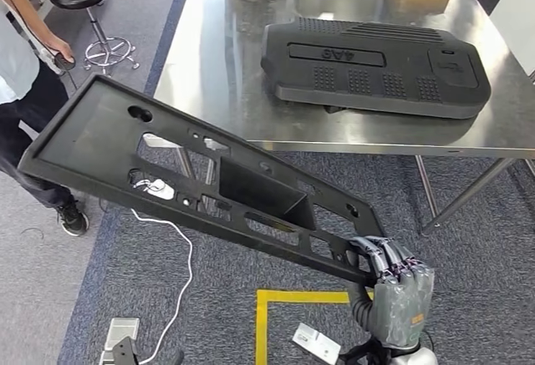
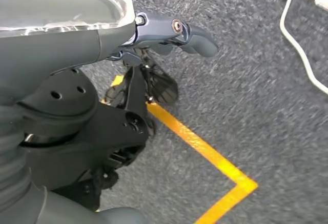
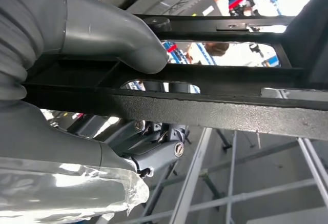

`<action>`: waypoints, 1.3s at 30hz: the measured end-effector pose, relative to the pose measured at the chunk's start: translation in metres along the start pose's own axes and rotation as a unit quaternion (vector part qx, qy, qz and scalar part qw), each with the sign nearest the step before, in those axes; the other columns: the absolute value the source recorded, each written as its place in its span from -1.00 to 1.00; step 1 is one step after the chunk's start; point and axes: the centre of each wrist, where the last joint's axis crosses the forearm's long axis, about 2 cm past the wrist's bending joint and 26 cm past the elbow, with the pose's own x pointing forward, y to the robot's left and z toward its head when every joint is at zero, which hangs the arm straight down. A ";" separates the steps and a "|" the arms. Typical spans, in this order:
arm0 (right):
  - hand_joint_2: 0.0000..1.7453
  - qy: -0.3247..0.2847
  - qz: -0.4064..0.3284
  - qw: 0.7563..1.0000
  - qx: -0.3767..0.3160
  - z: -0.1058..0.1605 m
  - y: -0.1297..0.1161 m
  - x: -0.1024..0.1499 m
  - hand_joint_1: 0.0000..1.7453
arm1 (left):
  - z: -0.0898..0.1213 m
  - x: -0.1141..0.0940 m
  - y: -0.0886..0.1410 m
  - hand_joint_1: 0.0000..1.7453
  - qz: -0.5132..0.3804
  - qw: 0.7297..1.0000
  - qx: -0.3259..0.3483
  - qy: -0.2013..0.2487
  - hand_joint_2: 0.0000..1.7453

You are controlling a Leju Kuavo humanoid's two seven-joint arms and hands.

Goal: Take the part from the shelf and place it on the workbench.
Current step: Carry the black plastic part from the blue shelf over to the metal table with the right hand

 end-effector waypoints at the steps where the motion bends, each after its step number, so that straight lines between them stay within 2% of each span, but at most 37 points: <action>1: 1.00 0.001 0.000 1.000 0.000 0.000 0.000 0.000 1.00 | 0.000 0.000 0.000 -1.00 0.000 1.000 0.000 0.000 1.00; 39: 1.00 0.013 -0.002 1.000 0.002 0.000 0.003 0.001 1.00 | 0.000 0.000 -0.002 -1.00 0.002 1.000 -0.005 0.000 1.00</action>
